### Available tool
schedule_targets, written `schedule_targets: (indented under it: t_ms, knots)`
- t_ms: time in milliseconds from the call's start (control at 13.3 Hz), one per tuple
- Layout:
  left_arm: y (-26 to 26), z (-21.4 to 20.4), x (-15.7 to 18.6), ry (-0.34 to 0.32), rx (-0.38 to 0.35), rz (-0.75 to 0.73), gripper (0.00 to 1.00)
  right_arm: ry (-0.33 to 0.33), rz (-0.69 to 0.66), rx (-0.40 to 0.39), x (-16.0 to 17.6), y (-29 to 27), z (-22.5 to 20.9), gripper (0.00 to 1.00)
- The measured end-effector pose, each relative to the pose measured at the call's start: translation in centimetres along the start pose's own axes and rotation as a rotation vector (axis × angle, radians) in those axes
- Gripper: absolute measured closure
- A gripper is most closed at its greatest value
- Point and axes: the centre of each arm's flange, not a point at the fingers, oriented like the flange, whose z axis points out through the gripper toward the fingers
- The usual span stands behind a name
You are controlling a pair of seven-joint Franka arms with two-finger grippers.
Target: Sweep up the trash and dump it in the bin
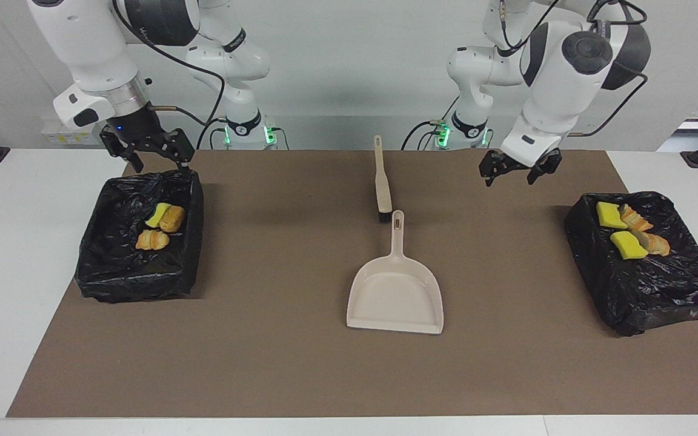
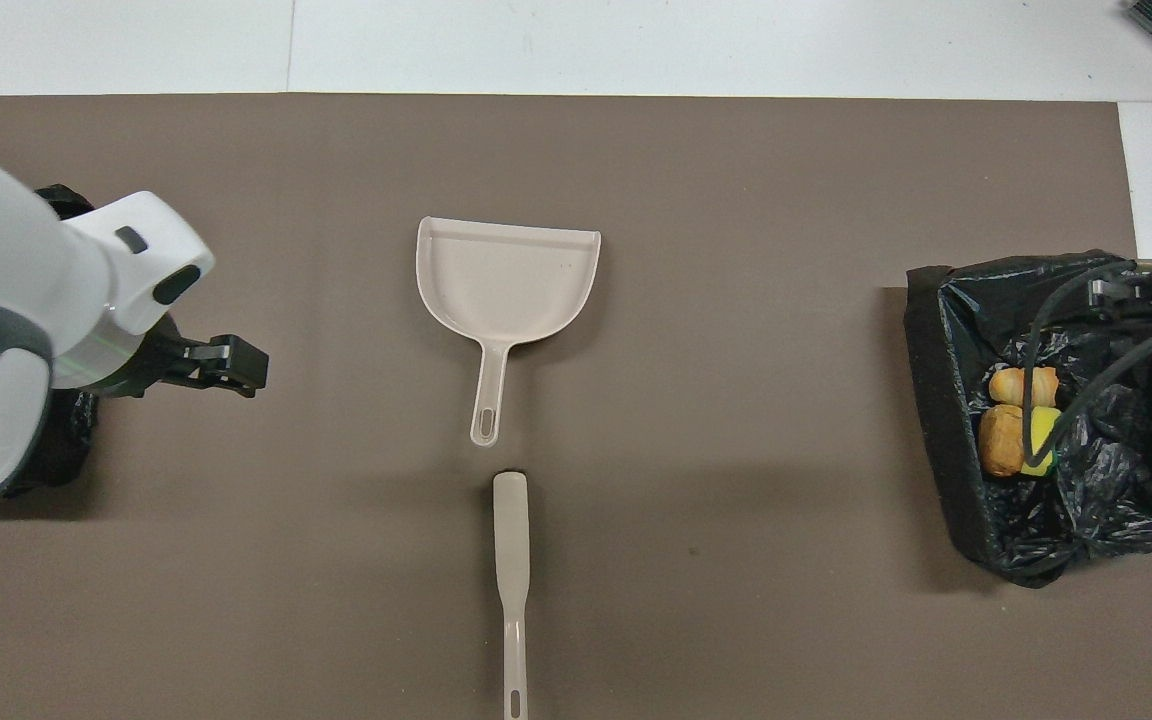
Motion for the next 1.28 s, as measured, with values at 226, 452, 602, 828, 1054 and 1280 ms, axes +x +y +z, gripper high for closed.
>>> schedule_targets:
  t_ms: [226,452,602,828,1054,1280]
  knots:
    - [-4.3,-2.4,-0.7,0.047,-0.015,0.035,0.0,0.0,0.0,0.0,0.0,0.0,0.0,0.0]
    - [-7.8,-6.3,-1.4,0.101,-0.022,0.052,0.0,0.0,0.0,0.0,0.0,0.0,0.0,0.0]
    - [-9.0,-8.8,-2.2,0.109,-0.022,0.053,0.0,0.0,0.0,0.0,0.0,0.0,0.0,0.0]
    - [-9.7,-10.9,-2.8,0.102,-0.02,0.07,0.0,0.0,0.0,0.0,0.0,0.0,0.0,0.0]
    - [-9.8,-11.9,-2.3,0.1,-0.017,0.068,0.0,0.0,0.0,0.0,0.0,0.0,0.0,0.0]
    - [-9.7,-12.3,-2.1,0.104,-0.016,0.071,0.0,0.0,0.0,0.0,0.0,0.0,0.0,0.0]
